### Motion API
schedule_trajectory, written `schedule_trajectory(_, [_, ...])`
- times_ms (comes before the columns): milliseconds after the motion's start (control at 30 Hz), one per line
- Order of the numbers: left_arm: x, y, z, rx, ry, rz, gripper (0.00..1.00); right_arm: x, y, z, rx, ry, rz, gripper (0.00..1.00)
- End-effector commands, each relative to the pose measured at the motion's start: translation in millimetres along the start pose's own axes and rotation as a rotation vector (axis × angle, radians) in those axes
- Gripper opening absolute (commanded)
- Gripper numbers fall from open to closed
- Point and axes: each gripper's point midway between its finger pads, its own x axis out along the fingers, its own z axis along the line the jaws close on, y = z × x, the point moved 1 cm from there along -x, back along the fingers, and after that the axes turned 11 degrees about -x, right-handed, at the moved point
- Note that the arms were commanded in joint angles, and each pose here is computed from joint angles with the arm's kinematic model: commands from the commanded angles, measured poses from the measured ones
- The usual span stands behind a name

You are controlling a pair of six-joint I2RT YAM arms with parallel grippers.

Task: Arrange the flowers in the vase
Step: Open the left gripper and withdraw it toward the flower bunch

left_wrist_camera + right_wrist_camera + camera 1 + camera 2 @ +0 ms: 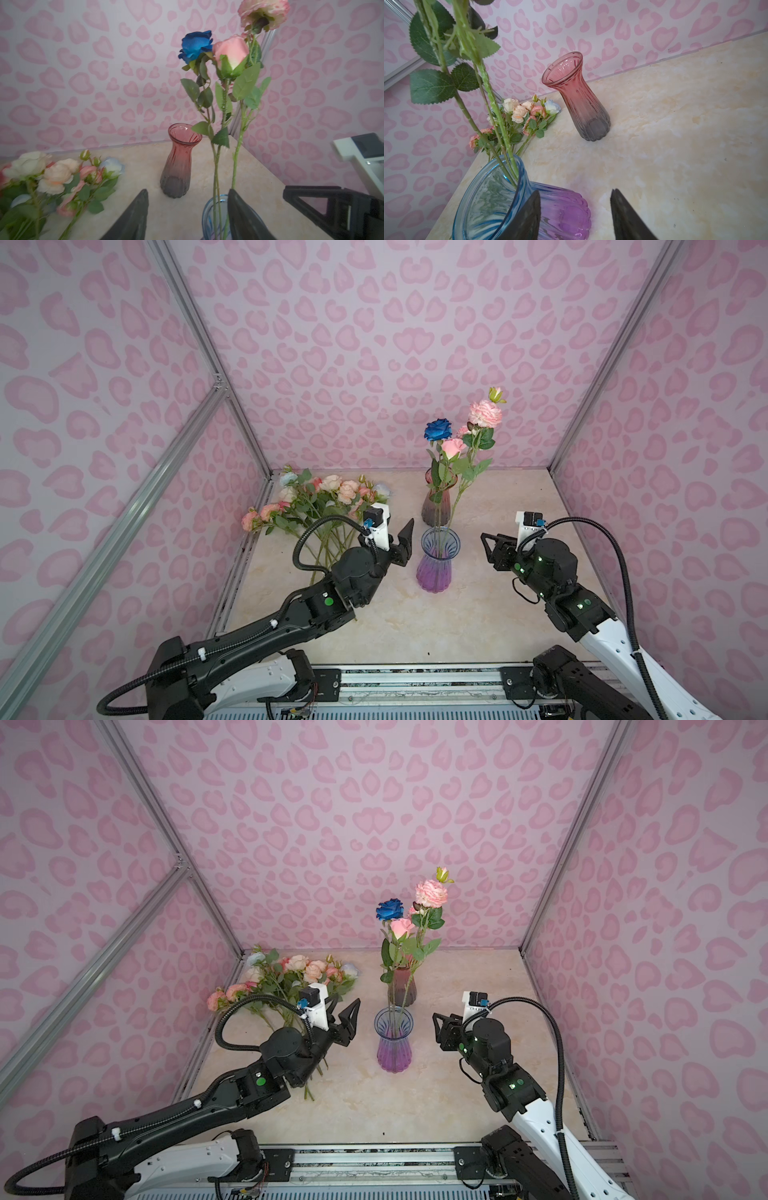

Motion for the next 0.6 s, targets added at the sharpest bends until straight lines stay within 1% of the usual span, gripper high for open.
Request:
schedule_trajectory(0, [-25, 22, 63, -0.033, -0.236, 0.04, 0.68, -5, -9, 0, 0.009, 0.004, -0.047, 0.55])
schedule_trajectory(133, [-59, 50, 131, -0.153, -0.46, 0.089, 0.75, -19, -33, -15, 0.014, 0.109, -0.139, 0.58])
schedule_trajectory(233, [-80, 66, 165, -0.223, -0.587, 0.139, 0.77, -19, -46, -14, 0.008, 0.109, -0.147, 0.59])
schedule_trajectory(400, [-89, 83, 193, -0.248, -0.708, 0.252, 0.78, -4, -44, -20, 0.038, 0.126, -0.113, 0.59])
schedule_trajectory(567, [-87, 96, 204, -0.25, -0.769, 0.367, 0.78, 10, -36, -21, 0.066, 0.124, -0.067, 0.59])
